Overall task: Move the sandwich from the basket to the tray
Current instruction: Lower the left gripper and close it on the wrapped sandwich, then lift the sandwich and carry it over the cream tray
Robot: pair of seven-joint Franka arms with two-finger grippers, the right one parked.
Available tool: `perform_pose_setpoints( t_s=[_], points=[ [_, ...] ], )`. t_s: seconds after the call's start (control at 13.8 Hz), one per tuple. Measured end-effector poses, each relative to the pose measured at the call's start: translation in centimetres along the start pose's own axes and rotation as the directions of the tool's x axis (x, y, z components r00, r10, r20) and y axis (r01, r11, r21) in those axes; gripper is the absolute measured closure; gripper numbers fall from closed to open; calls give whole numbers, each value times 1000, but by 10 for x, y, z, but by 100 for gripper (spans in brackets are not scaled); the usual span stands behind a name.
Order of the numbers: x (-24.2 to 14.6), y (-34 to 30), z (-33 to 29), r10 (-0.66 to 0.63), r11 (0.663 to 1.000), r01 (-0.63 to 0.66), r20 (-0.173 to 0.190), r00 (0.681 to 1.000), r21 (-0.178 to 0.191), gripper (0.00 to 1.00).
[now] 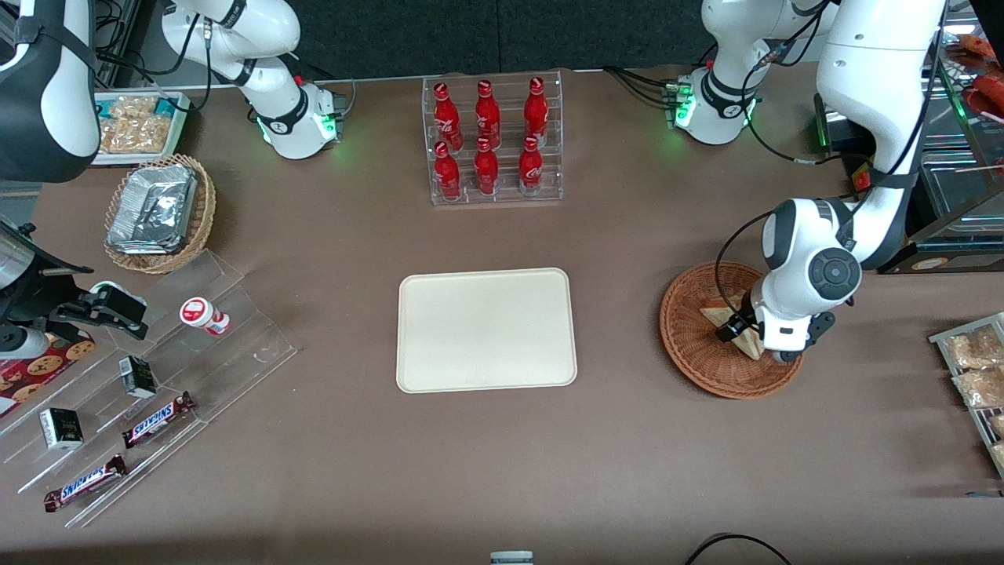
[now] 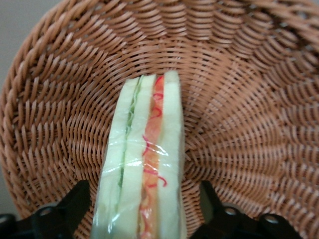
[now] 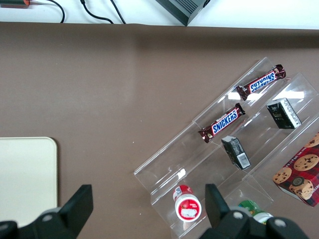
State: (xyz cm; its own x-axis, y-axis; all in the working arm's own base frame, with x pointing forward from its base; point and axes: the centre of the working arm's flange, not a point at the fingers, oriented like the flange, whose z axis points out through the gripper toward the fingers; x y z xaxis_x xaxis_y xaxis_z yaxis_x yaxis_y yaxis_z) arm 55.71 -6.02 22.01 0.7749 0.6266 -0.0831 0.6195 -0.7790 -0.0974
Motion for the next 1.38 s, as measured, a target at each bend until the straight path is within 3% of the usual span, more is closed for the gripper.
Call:
perform_pose_setpoints(
  t_s=[0.22, 0.36, 0.58, 0.87, 1.09, 1.38],
  points=[
    [2, -1, 0, -4, 1000, 4, -3, 1000, -3, 42],
    [6, 2, -8, -4, 1000, 4, -9, 1000, -8, 60],
    [16, 17, -55, 3, 1000, -4, 21, 1000, 26, 78],
    [-4, 74, -177, 88, 996, -88, -4, 996, -6, 80],
    [-62, 131, -237, 182, 980, -186, -66, 981, -68, 80],
    [-154, 203, -243, 257, 960, -265, -89, 962, -93, 84]
  ],
)
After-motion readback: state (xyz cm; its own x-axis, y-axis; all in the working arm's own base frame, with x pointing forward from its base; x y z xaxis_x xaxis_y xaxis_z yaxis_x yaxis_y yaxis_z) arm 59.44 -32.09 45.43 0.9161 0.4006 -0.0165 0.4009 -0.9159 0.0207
